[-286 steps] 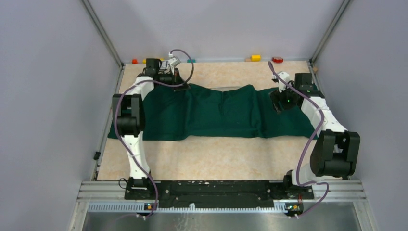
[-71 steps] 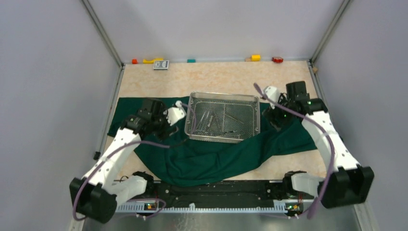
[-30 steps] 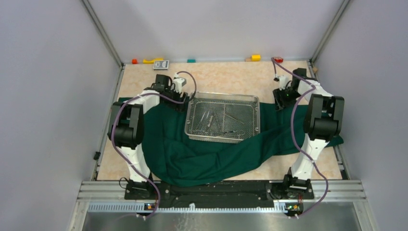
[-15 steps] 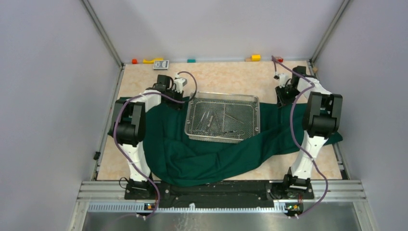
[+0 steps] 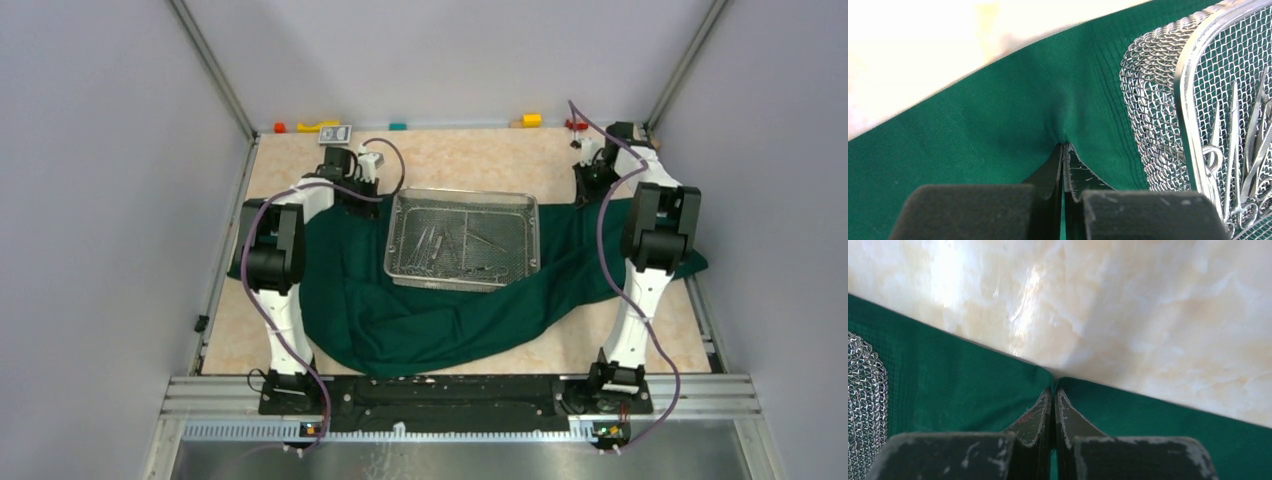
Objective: Open and lay out the surgical kit
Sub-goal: Move the surgical kit at the center of the board.
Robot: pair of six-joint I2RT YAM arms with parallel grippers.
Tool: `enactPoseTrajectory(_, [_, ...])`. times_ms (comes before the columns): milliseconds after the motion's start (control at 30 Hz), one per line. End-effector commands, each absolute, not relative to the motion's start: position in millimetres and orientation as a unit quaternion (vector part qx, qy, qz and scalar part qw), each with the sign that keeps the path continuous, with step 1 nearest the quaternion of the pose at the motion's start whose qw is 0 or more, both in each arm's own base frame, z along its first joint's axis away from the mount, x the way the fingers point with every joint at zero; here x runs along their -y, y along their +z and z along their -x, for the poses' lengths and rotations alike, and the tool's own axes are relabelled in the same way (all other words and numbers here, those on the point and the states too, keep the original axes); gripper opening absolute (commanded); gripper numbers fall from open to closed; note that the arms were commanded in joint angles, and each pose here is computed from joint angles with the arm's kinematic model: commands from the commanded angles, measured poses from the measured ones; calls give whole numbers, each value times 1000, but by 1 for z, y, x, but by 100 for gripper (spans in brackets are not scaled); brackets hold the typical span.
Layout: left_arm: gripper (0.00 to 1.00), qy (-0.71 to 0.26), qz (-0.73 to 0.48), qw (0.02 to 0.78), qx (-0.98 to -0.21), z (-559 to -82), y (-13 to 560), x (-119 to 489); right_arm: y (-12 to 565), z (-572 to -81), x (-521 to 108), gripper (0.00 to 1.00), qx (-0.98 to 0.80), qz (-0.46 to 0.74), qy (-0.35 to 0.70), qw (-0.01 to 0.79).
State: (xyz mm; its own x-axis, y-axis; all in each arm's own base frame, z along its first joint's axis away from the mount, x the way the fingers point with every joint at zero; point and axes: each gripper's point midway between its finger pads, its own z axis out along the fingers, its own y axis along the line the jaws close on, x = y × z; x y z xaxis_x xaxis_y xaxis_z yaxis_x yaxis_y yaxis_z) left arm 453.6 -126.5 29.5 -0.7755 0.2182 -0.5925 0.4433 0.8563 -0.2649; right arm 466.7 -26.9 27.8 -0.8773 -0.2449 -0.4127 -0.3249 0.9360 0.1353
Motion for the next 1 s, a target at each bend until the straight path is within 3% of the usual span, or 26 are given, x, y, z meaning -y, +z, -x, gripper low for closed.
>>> enactPoseTrajectory(0, [0, -169, -143, 305, -926, -486, 27, 97, 50, -516, 38, 0, -955, 133, 68, 255])
enactPoseTrajectory(600, [0, -156, -101, 325, -927, -528, 23, 74, 53, -583, 28, 0, -946, 120, 22, 299])
enactPoseTrajectory(700, [0, -151, -100, 330, -926, -532, 24, 71, 61, -585, 27, 8, -944, 118, 23, 306])
enactPoseTrajectory(767, [0, -149, -99, 332, -926, -534, 26, 69, 69, -585, 27, 21, -942, 119, 24, 312])
enactPoseTrajectory(833, [8, -150, -98, 335, -925, -535, 31, 66, 80, -584, 27, 35, -940, 121, 21, 319])
enactPoseTrajectory(967, [45, -146, -98, 351, -920, -537, 51, 59, 107, -581, 30, 50, -932, 126, 8, 340])
